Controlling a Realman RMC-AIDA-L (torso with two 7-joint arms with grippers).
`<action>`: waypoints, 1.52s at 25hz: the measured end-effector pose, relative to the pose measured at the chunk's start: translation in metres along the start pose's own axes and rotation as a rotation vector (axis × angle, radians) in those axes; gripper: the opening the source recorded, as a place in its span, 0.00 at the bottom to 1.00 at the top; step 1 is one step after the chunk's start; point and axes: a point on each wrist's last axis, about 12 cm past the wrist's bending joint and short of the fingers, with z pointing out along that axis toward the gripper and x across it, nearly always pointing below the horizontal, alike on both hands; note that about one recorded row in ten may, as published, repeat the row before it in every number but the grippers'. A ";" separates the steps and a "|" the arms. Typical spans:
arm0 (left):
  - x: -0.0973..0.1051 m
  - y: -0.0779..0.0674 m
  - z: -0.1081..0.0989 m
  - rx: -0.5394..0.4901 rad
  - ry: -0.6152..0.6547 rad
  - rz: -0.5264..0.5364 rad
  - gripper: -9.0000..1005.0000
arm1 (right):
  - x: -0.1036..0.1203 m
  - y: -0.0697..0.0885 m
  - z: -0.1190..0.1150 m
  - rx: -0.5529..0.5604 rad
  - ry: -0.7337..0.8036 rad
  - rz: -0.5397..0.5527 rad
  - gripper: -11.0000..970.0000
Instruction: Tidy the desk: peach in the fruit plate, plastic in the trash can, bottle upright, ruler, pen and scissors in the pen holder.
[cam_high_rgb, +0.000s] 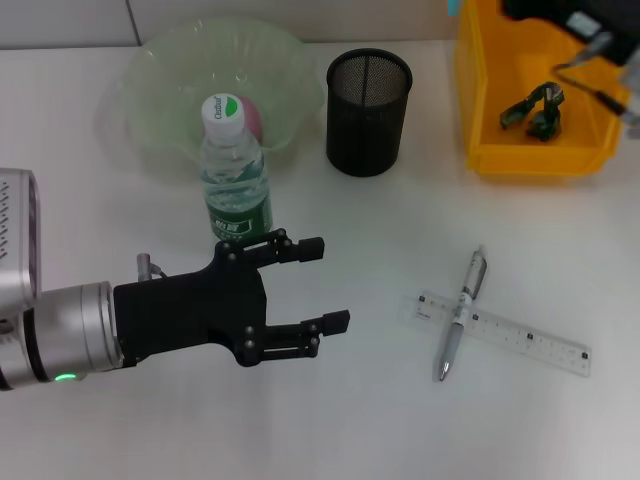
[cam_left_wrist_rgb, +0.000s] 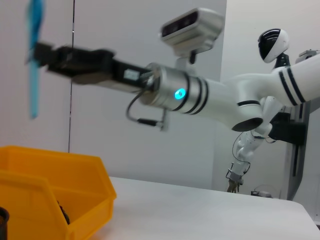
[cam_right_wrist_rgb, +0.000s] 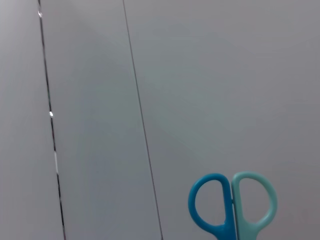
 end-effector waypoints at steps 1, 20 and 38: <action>0.000 0.000 0.000 0.000 0.000 0.000 0.79 | 0.005 0.001 0.006 0.004 0.028 0.006 0.24; 0.001 -0.002 0.001 0.011 0.003 0.002 0.79 | 0.049 0.011 0.052 0.059 0.340 -0.018 0.34; 0.001 -0.002 -0.003 0.002 0.004 0.001 0.79 | 0.006 0.016 0.017 -0.056 0.166 0.101 0.61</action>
